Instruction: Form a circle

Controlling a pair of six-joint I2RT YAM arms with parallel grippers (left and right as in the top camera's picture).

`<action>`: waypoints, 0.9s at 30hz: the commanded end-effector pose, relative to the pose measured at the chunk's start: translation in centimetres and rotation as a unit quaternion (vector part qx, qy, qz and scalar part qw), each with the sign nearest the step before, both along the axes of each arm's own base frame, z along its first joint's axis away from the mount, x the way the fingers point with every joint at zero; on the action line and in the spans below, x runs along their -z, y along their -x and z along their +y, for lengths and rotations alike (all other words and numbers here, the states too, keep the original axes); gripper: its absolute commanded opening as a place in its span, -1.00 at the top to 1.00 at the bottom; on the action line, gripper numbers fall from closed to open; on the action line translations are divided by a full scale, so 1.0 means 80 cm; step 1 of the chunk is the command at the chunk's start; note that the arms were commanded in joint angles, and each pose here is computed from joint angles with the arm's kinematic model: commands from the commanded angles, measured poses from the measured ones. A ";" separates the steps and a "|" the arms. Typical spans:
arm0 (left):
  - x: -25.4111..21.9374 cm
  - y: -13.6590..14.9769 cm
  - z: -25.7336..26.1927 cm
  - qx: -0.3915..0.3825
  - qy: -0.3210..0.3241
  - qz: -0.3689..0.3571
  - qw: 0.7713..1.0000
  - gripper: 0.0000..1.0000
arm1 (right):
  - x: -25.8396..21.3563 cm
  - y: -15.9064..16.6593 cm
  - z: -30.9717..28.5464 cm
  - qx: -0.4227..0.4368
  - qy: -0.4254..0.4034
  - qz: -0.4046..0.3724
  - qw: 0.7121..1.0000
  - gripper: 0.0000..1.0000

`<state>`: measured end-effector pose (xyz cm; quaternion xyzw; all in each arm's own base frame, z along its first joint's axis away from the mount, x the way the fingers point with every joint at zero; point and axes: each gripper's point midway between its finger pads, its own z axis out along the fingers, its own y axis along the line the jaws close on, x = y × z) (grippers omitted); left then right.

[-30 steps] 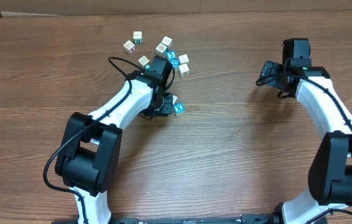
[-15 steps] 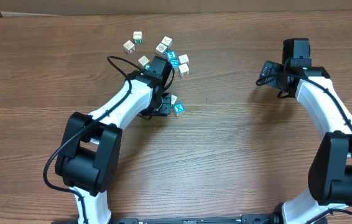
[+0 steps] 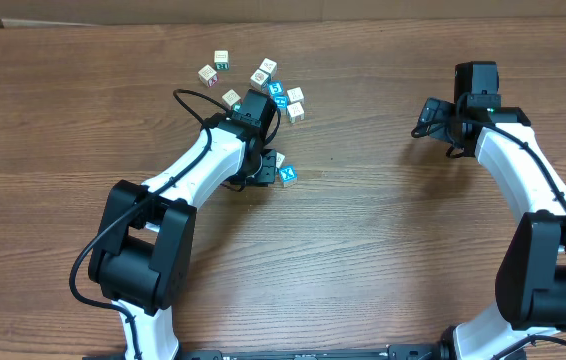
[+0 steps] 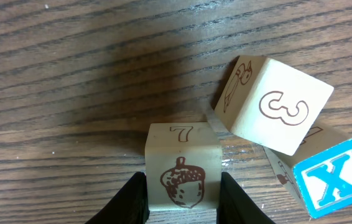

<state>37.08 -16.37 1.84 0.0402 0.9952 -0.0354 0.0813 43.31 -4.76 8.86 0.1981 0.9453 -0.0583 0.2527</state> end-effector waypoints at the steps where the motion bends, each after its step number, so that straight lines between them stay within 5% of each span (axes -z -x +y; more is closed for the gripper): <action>1: 0.002 0.006 -0.006 0.017 0.006 0.005 1.000 0.43 | -0.011 -0.004 -0.003 0.003 0.003 -0.013 1.000 -1.00; 5: 0.002 0.006 -0.006 0.017 0.006 0.005 1.000 0.42 | -0.011 -0.004 -0.003 0.003 0.003 -0.013 1.000 -1.00; 15: -0.003 0.004 -0.007 0.017 0.006 0.005 1.000 0.03 | -0.011 -0.004 -0.003 0.003 0.003 -0.013 1.000 -1.00; 27: -0.100 -0.045 -0.024 0.026 0.025 -0.049 0.998 -0.04 | -0.012 -0.004 -0.003 0.003 0.003 -0.013 1.000 -1.00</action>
